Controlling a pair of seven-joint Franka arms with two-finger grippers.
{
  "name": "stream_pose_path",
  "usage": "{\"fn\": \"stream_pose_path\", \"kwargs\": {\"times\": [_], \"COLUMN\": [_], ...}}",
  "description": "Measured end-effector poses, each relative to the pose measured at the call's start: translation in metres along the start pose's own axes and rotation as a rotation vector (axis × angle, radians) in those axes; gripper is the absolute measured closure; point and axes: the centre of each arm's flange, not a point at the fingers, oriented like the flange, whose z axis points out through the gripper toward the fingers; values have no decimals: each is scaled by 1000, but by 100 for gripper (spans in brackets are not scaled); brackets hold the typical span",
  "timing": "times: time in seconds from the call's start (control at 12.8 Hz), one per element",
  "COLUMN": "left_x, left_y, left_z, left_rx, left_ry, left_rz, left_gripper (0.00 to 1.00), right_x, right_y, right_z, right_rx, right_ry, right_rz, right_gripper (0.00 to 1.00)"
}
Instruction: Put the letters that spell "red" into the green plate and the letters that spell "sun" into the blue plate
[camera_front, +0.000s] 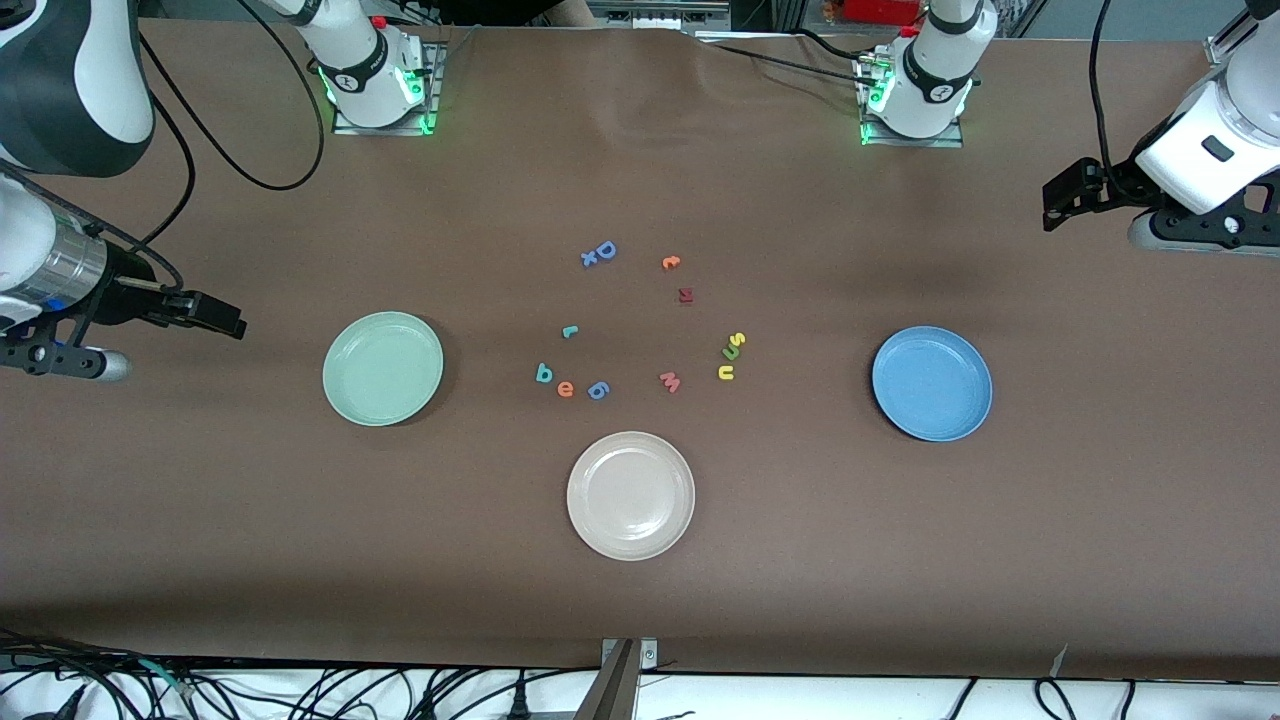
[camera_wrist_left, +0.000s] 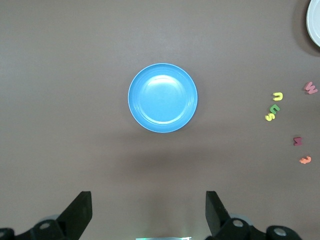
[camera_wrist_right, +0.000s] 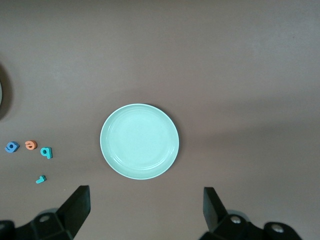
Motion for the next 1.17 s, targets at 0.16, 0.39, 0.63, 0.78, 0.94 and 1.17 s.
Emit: {"fn": "stream_pose_path", "kwargs": {"times": [0.16, 0.39, 0.63, 0.78, 0.94, 1.17], "left_x": [0, 0, 0, 0, 0, 0], "left_y": [0, 1, 1, 1, 1, 1], "left_z": [0, 0, 0, 0, 0, 0], "left_rx": [0, 0, 0, 0, 0, 0], "left_ry": [0, 0, 0, 0, 0, 0], "left_rz": [1, 2, 2, 2, 3, 3], "left_gripper": [0, 0, 0, 0, 0, 0], "right_x": [1, 2, 2, 2, 2, 2], "right_y": [0, 0, 3, 2, 2, 3], "right_z": [-1, -1, -2, -2, -2, -2], "right_rx": [1, 2, 2, 2, 2, 2], "right_ry": [9, 14, 15, 15, 15, 15], "right_rz": [0, 1, 4, 2, 2, 4], "right_gripper": [0, 0, 0, 0, 0, 0]}}
